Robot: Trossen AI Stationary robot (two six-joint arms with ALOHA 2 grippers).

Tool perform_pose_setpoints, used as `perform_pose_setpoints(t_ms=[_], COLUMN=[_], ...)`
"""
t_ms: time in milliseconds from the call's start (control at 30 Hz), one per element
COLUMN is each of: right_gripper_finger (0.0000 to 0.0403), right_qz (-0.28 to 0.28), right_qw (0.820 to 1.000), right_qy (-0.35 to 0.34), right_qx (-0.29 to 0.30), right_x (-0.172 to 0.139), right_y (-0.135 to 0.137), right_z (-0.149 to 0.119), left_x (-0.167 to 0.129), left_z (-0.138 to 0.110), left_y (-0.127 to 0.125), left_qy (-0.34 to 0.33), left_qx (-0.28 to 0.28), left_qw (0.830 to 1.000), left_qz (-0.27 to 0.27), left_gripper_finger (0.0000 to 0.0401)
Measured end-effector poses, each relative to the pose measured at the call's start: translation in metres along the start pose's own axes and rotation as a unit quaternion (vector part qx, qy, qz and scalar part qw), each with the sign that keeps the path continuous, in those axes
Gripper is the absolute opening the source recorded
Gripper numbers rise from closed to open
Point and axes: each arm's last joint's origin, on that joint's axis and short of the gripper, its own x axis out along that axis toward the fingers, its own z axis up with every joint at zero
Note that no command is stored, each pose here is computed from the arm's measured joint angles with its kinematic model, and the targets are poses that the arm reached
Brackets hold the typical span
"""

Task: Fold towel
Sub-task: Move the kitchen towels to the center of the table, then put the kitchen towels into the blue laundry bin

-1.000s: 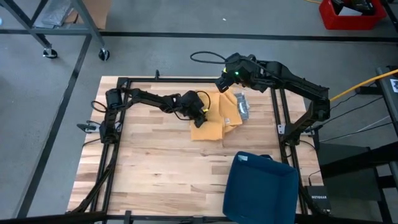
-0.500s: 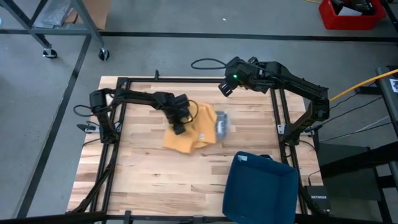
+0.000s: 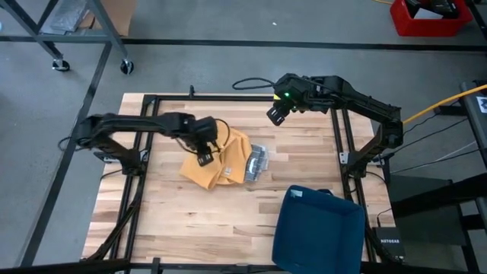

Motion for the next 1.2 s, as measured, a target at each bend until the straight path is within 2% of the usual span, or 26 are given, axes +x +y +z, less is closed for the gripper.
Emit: perform_pose_setpoints(t_ms=[167,300,433,533,700,833,1033,1133,1200], right_gripper_finger=[0.0179,0.0179,0.0179,0.0179,0.0179,0.0179,0.0179,0.0179,0.0179], right_qz=[0.062,0.115,0.121,0.117,0.138,0.167,0.184,0.171,0.175], right_qw=[0.996,0.988,0.986,0.986,0.977,0.964,0.945,0.947,0.952], right_qy=[0.049,0.089,0.103,0.107,0.141,0.172,0.192,0.174,0.153], right_qx=[-0.043,-0.051,-0.053,-0.054,-0.08,-0.112,-0.19,-0.211,-0.199], right_x=[0.014,0.034,0.057,0.072,0.086,0.082,0.073,0.075,0.078], right_y=[0.007,0.015,0.021,0.024,0.027,0.025,0.02,0.017,0.014], right_z=[-0.01,-0.021,-0.033,-0.041,-0.055,-0.061,-0.068,-0.065,-0.059], left_x=[-0.045,-0.068,-0.079,-0.082,-0.08,-0.072,-0.042,-0.021,-0.006], left_z=[-0.015,-0.029,-0.04,-0.046,-0.055,-0.059,-0.06,-0.059,-0.057], left_y=[-0.005,-0.012,-0.026,-0.039,-0.063,-0.085,-0.124,-0.141,-0.147], left_qy=[-0.074,-0.106,-0.122,-0.143,-0.186,-0.19,-0.187,-0.223,-0.259], left_qx=[-0.031,-0.075,-0.099,-0.109,-0.153,-0.167,-0.173,-0.207,-0.254], left_qw=[0.997,0.992,0.987,0.984,0.97,0.967,0.967,0.952,0.931], left_qz=[0.008,-0.005,-0.021,-0.001,0.03,0.013,-0.002,0.019,0.042], left_gripper_finger=[0.0131,0.0131,0.0131,0.0131,0.0131,0.0131,0.0131,0.0131,0.0131])
